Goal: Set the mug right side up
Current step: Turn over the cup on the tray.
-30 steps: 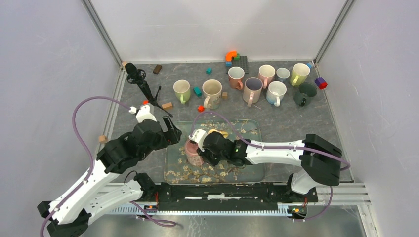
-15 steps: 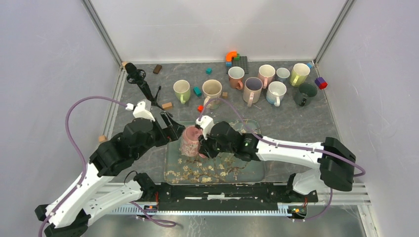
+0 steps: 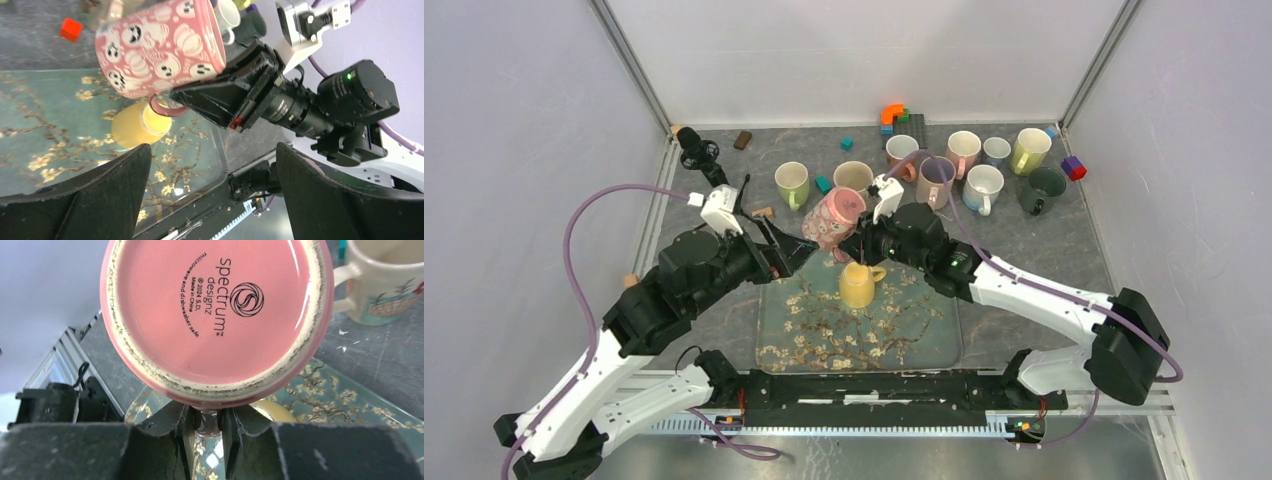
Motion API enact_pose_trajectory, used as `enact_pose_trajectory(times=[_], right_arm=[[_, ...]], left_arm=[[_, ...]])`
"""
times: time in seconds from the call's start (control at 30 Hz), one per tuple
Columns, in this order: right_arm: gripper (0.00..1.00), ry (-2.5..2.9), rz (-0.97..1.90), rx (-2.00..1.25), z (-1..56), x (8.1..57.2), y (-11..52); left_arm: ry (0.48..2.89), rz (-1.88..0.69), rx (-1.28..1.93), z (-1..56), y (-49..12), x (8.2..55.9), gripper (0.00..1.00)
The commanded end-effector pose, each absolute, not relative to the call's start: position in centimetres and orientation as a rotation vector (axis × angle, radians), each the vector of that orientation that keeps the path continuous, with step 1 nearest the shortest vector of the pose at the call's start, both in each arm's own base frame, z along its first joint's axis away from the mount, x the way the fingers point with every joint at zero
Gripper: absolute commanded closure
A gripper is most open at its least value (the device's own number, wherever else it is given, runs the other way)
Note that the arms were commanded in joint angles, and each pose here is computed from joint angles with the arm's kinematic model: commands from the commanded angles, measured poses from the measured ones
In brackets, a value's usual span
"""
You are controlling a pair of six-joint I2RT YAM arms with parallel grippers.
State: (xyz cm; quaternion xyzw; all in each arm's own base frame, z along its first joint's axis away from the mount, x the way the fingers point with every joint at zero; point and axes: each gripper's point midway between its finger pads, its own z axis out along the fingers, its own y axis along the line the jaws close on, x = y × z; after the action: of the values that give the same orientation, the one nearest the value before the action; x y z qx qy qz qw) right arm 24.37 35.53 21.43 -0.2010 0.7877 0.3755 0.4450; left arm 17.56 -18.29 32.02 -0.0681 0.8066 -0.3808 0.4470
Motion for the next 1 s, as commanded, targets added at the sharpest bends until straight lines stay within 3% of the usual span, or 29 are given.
enact_pose_trajectory(times=[0.0,0.4,0.97], right_arm=[[1.0,1.578,1.117,-0.363,34.9,25.7,35.5],[1.0,1.454,1.151,-0.201,40.0,27.1,31.6],[1.0,1.329,1.266,-0.129,43.6,25.8,29.5]], left_arm=[[1.908,-1.105,-0.045,33.6,-21.4,17.6,0.0],[1.777,-1.499,0.077,34.2,-27.3,18.6,0.0],[1.452,-1.928,-0.03,36.6,-29.9,21.0,0.04]])
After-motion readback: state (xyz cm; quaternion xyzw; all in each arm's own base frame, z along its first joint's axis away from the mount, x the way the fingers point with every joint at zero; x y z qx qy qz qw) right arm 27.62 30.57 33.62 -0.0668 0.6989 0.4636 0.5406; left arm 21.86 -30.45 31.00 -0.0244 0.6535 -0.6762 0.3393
